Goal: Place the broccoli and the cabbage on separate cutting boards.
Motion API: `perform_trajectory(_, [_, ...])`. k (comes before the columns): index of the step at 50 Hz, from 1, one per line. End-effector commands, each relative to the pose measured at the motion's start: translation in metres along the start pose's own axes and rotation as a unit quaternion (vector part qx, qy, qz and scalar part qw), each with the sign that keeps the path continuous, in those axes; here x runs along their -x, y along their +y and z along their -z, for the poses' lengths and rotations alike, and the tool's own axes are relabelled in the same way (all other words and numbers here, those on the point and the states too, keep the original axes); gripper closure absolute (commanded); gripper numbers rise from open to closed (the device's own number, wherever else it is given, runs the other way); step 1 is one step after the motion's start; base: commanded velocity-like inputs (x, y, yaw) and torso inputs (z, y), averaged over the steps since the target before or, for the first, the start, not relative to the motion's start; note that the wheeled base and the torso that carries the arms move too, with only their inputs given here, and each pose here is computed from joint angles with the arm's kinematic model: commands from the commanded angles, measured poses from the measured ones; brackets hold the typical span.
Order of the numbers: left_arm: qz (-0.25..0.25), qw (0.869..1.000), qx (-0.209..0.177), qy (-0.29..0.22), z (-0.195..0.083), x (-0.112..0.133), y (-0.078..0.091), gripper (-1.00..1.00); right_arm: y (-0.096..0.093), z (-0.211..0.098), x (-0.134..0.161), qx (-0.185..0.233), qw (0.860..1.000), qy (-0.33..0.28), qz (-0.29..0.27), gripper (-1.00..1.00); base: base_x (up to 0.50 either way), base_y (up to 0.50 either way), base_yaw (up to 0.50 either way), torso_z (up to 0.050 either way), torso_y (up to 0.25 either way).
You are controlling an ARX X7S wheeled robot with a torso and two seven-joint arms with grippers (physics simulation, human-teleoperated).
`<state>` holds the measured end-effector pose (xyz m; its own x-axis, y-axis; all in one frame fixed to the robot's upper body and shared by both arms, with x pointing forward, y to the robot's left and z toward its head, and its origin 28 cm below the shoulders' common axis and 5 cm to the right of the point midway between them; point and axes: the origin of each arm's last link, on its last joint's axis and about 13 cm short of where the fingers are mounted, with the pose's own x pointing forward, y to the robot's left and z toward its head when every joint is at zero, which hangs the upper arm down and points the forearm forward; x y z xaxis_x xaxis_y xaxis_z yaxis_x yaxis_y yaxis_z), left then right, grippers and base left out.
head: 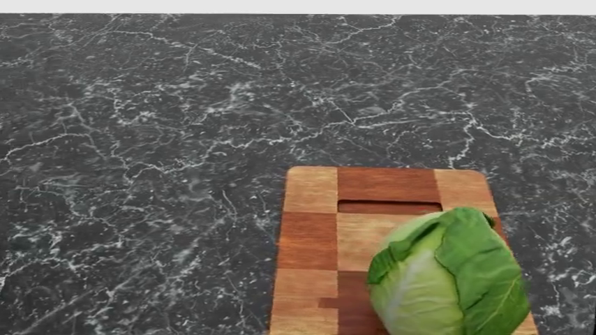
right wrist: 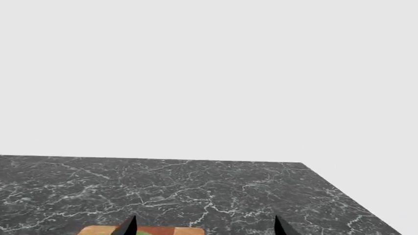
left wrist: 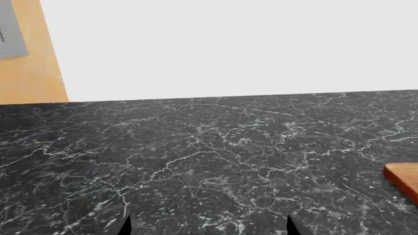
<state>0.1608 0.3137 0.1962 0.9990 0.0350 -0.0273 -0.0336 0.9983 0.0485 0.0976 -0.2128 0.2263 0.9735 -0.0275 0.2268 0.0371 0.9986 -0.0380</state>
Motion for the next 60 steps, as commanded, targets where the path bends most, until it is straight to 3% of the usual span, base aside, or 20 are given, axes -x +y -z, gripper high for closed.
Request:
perform_trajectory(1, [-0.017,0.999,0.005,-0.027,-0.009,0.012,0.007,-1.0,0.002,-0.015,0.003,-0.004,1.0,-0.026,0.006,-1.0,-0.1,0.5,0.0,0.0,0.0])
perform_trajectory(19, [-0.044,0.998,-0.016,-0.038,-0.019,0.029,0.014,-1.0,0.005,-0.007,-0.002,-0.004,1.0,-0.019,0.001,-1.0,-0.11,0.5,0.0,0.0,0.0])
perform_trajectory(25, [-0.058,0.998,-0.004,-0.032,-0.017,0.039,0.017,-1.0,0.005,-0.006,-0.003,-0.006,1.0,-0.018,-0.001,-1.0,-0.11,0.5,0.0,0.0,0.0])
perform_trajectory(43, [-0.037,0.999,0.0,-0.019,-0.017,0.049,0.012,-1.0,0.009,-0.005,-0.006,-0.007,1.0,-0.018,0.0,-1.0,-0.11,0.5,0.0,0.0,0.0])
perform_trajectory(44, [-0.012,0.999,0.026,-0.016,-0.016,0.051,0.01,-1.0,0.008,-0.005,-0.006,-0.008,1.0,-0.02,0.001,-1.0,-0.11,0.5,0.0,0.0,0.0])
perform_trajectory(60, [-0.006,1.0,0.019,-0.012,-0.014,0.051,0.009,-1.0,0.011,-0.002,-0.009,-0.009,1.0,-0.02,-0.005,-1.0,-0.11,0.49,0.0,0.0,0.0])
